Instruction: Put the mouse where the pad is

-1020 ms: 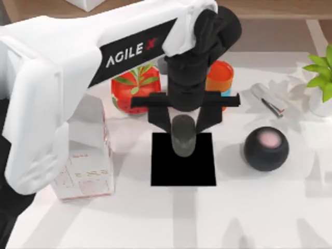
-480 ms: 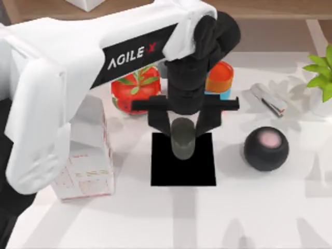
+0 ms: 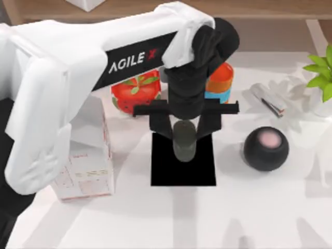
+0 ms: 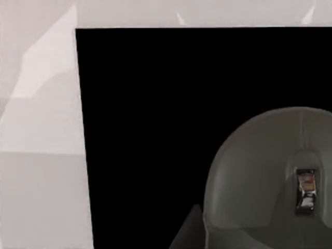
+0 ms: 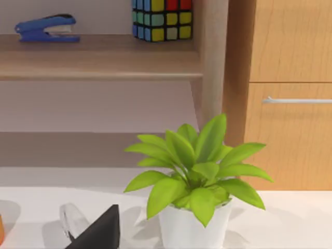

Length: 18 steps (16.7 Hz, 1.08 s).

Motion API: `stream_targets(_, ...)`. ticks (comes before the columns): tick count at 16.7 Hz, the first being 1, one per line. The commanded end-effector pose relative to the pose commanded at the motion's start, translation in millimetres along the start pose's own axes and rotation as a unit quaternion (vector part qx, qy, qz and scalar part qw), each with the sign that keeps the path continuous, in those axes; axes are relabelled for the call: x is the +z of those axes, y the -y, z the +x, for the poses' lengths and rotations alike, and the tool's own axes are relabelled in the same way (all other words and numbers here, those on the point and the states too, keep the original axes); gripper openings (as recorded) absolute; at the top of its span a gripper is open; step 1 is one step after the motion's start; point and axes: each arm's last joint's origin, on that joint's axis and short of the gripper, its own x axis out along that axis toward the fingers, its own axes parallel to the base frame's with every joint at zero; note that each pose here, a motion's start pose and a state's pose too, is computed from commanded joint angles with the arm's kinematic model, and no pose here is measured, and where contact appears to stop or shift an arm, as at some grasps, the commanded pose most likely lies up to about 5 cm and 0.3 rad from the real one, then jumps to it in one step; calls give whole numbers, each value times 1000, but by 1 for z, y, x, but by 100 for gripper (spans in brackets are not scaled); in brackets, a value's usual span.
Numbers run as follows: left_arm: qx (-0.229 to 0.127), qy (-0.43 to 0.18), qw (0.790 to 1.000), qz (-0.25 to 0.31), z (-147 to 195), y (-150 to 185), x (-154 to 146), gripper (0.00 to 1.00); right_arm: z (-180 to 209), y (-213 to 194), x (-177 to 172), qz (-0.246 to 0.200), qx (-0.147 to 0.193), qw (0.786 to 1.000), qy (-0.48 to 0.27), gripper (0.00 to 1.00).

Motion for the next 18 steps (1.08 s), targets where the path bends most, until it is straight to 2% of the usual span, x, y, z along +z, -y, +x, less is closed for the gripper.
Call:
stream_targets(7, 8, -9, 1000, 0, 22, 0, -2, 0, 0, 0, 0, 0, 0, 1000, 0, 100)
stream_targets(11, 9, -10, 1000, 0, 22, 0, -2, 0, 0, 0, 0, 0, 0, 1000, 0, 100)
stream_targets(18, 9, -10, 1000, 0, 22, 0, -2, 53, 0, 0, 0, 0, 0, 1000, 0, 100)
